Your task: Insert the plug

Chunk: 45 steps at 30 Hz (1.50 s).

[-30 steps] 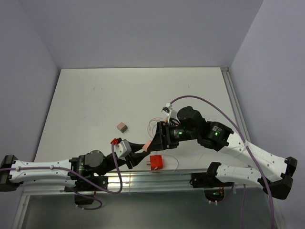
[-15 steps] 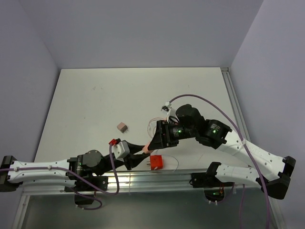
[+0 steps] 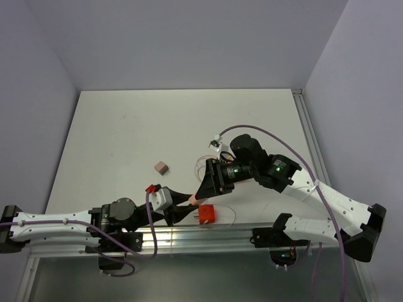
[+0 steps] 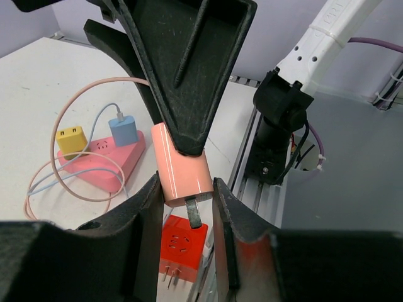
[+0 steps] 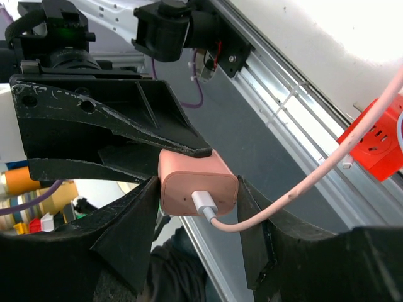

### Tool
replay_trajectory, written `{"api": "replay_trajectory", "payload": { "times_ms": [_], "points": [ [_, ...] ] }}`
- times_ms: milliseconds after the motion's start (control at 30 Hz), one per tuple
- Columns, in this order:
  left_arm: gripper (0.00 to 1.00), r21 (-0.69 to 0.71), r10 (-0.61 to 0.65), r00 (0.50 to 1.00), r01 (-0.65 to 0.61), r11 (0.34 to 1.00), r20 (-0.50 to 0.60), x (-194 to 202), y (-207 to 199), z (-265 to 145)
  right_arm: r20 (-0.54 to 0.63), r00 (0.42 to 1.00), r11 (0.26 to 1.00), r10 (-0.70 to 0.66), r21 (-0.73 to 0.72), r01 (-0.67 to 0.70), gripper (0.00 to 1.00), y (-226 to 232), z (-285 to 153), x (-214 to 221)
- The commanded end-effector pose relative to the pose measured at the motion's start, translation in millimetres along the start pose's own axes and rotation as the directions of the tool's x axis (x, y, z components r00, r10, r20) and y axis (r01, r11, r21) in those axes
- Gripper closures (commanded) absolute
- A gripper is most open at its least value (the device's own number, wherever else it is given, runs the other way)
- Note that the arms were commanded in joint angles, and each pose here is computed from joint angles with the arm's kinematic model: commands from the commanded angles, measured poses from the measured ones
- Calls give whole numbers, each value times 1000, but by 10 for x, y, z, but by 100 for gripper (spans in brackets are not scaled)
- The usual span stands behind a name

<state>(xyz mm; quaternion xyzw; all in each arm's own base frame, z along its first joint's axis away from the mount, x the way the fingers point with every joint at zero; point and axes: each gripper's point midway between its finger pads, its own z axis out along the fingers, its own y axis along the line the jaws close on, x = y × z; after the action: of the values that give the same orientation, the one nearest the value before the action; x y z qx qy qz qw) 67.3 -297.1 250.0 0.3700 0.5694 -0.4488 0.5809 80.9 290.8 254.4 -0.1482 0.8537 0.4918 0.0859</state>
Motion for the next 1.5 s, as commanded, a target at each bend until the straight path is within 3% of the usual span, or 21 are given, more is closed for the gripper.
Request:
{"api": "replay_trajectory", "payload": {
  "times_ms": [0, 200, 333, 400, 433, 467, 500, 533, 600, 633, 667, 767, 867, 1133, 1233, 1300, 1333, 1433, 1467],
  "points": [
    [99, 58, -11, 995, 5, 998, 104, -405, -116, 3, -32, 999, 997, -43, -72, 40, 44, 105, 4, 20],
    [99, 69, -5, 996, -2, 998, 93, -384, -139, 18, -92, 995, 992, -26, -127, 14, 48, 155, 48, 95],
    [99, 65, -6, 996, 0, 998, 93, -381, -131, 16, -109, 994, 988, -23, -152, 6, 66, 169, 66, 116],
    [100, 56, -10, 996, 5, 998, 92, -372, -115, 12, -104, 994, 989, -28, -146, 13, 82, 151, 71, 112],
    [99, 48, -12, 996, 8, 999, 88, -361, -102, 12, -100, 994, 989, -31, -146, 16, 100, 152, 70, 107],
    [99, 29, -19, 996, 16, 999, 84, -356, -68, 13, -95, 995, 990, -43, -139, 30, 100, 134, 77, 102],
    [92, -24, -45, 996, 47, 999, 79, -341, 18, 14, -86, 996, 994, -33, -104, 24, 100, 73, 78, 88],
    [68, -55, -57, 996, 61, 997, 68, -307, 69, 7, -52, 998, 997, -39, -71, 36, 100, 28, 90, 27],
    [51, -82, -72, 995, 77, 994, 65, -260, 121, -23, -25, 999, 999, -41, -33, 41, 100, -50, 93, -8],
    [10, -104, -86, 994, 93, 990, 68, -254, 159, -38, 30, 999, 999, -40, 12, 39, 100, -131, 90, -113],
    [2, -128, -98, 993, 105, 986, 61, -212, 203, -73, 59, 997, 997, -55, 52, 52, 100, -195, 71, -163],
    [1, -208, -138, 989, 148, 967, 61, -78, 354, -169, 160, 983, 945, -92, 324, 36, 100, -616, -87, -404],
    [0, -286, -203, 978, 207, 936, 44, 173, 467, -204, 189, 974, 872, -127, 490, 18, 100, -872, -265, -485],
    [1, -422, -335, 936, 264, 868, -104, 1067, 529, -146, 92, 994, 838, -52, 546, -7, 100, -1090, -171, -305],
    [5, -507, -404, 908, 299, 809, -109, 1206, 606, -215, 95, 995, 828, -10, 559, -45, 100, -1122, -141, -272],
    [11, -612, -494, 869, 382, 693, -18, 1225, 740, -297, 98, 995, 805, 2, 590, -60, 100, -1170, -139, -254],
    [24, -672, -553, 833, 426, 606, 29, 1259, 801, -375, 111, 993, 796, 28, 599, -89, 100, -1178, -122, -246],
    [39, -735, -641, 762, 487, 472, 93, 1377, 827, -474, 145, 989, 764, 29, 634, -115, 100, -1162, -50, -242],
    [43, -735, -656, 748, 502, 455, 105, 1380, 812, -460, 163, 986, 754, 15, 646, -118, 100, -1113, -50, -270]
  ]
}}
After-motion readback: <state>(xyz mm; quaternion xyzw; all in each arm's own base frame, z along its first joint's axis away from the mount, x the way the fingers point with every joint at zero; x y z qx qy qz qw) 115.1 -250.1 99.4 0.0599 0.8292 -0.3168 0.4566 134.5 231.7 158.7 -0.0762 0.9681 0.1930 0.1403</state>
